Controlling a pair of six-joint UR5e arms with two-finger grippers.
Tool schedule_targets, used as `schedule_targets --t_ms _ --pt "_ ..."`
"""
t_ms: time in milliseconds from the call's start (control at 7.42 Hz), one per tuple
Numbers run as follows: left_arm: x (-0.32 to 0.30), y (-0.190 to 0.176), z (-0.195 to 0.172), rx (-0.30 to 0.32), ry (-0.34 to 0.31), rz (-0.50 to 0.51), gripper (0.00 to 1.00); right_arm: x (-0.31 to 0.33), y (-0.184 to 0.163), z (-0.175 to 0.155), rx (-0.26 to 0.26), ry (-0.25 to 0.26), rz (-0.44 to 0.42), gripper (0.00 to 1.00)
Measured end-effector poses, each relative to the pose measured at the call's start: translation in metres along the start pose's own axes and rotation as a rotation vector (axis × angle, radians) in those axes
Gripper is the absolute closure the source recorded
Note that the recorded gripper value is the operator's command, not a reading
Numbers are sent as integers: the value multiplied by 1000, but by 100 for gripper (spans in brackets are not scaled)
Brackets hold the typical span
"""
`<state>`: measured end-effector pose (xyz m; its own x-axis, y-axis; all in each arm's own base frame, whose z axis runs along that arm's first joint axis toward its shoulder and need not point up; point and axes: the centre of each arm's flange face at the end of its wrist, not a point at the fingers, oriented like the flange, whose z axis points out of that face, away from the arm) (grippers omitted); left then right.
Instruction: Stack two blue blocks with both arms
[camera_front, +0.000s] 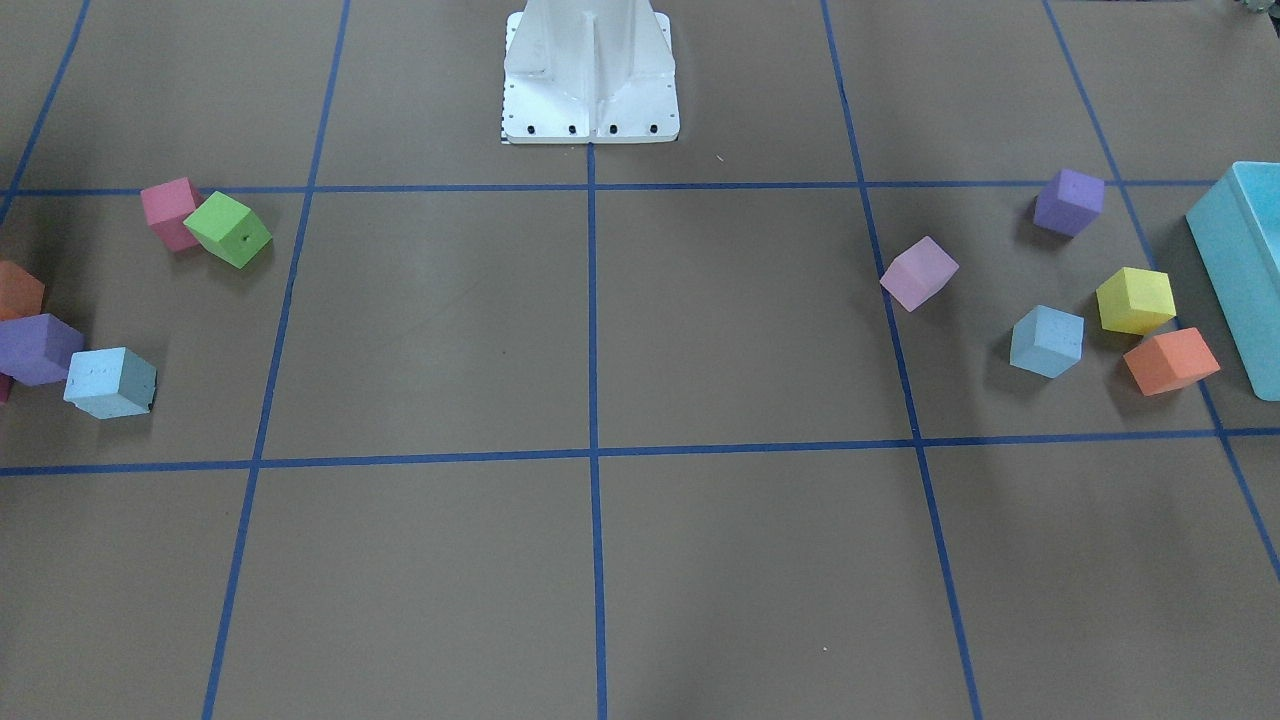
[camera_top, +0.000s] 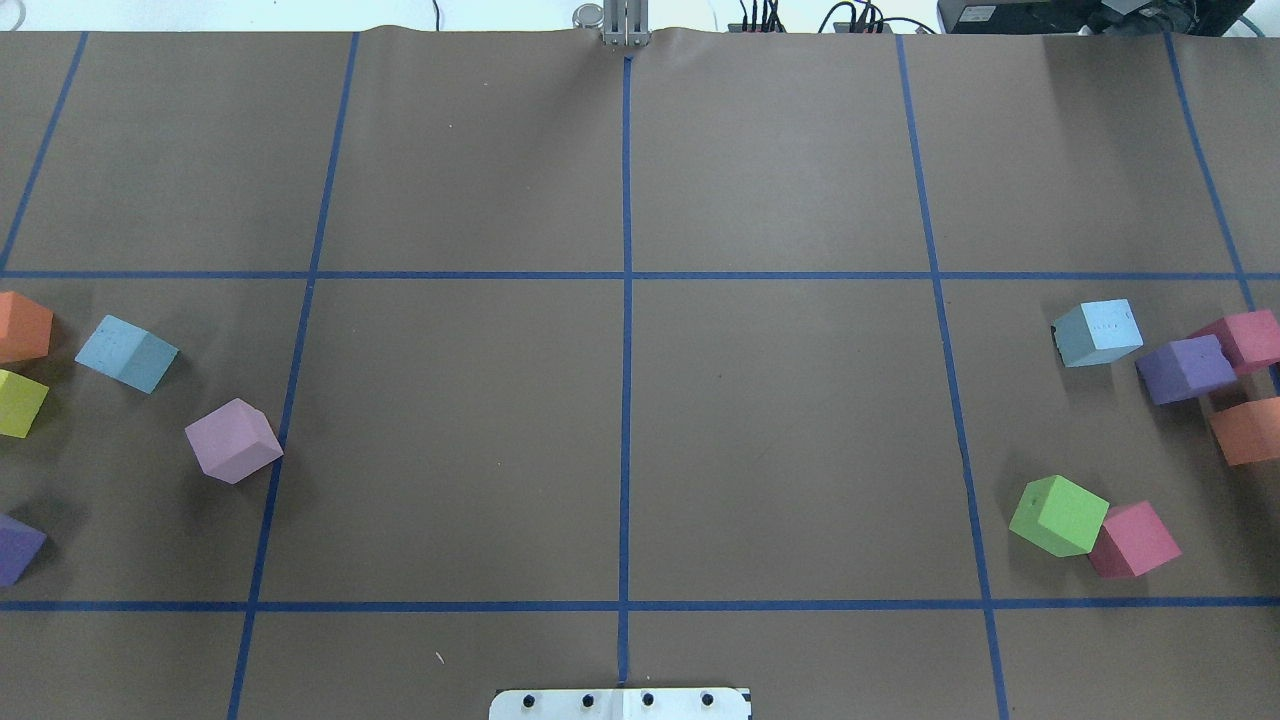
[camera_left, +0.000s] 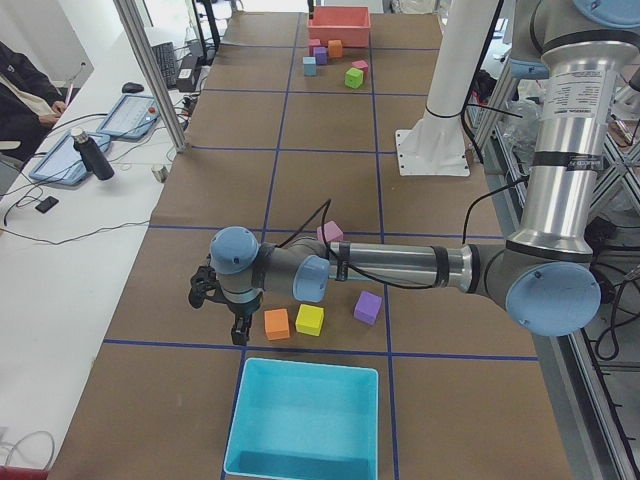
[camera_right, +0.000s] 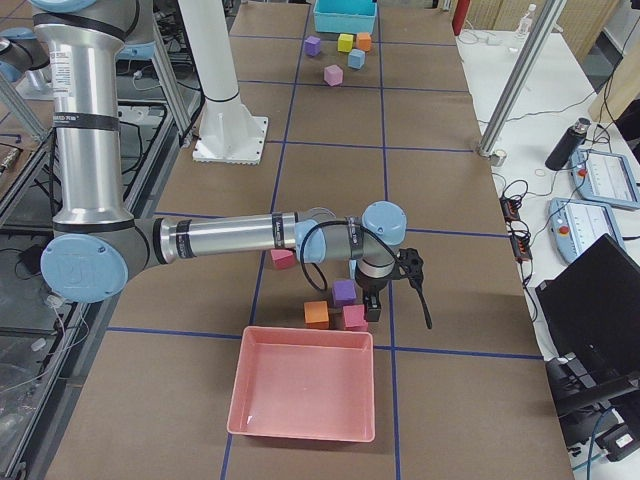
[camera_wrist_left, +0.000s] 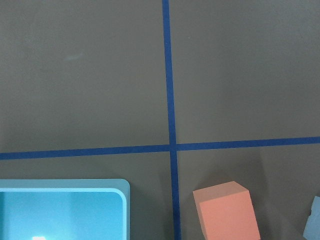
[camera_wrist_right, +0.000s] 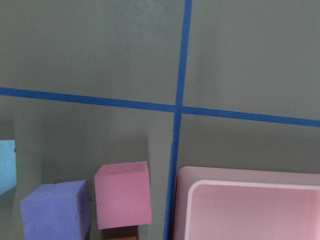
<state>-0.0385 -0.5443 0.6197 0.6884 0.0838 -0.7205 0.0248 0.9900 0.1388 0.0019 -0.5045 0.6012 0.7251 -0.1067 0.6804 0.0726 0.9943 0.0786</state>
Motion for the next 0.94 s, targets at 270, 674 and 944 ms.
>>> schedule_targets --t_ms 270,674,944 --pt "13 2 -13 21 34 27 2 -6 -3 -7 14 -7 -12 0" --pt "31 6 -29 49 48 59 2 -24 -18 -25 69 18 -69 0" --pt "30 2 -29 59 31 67 2 -33 -28 -31 111 15 -110 0"
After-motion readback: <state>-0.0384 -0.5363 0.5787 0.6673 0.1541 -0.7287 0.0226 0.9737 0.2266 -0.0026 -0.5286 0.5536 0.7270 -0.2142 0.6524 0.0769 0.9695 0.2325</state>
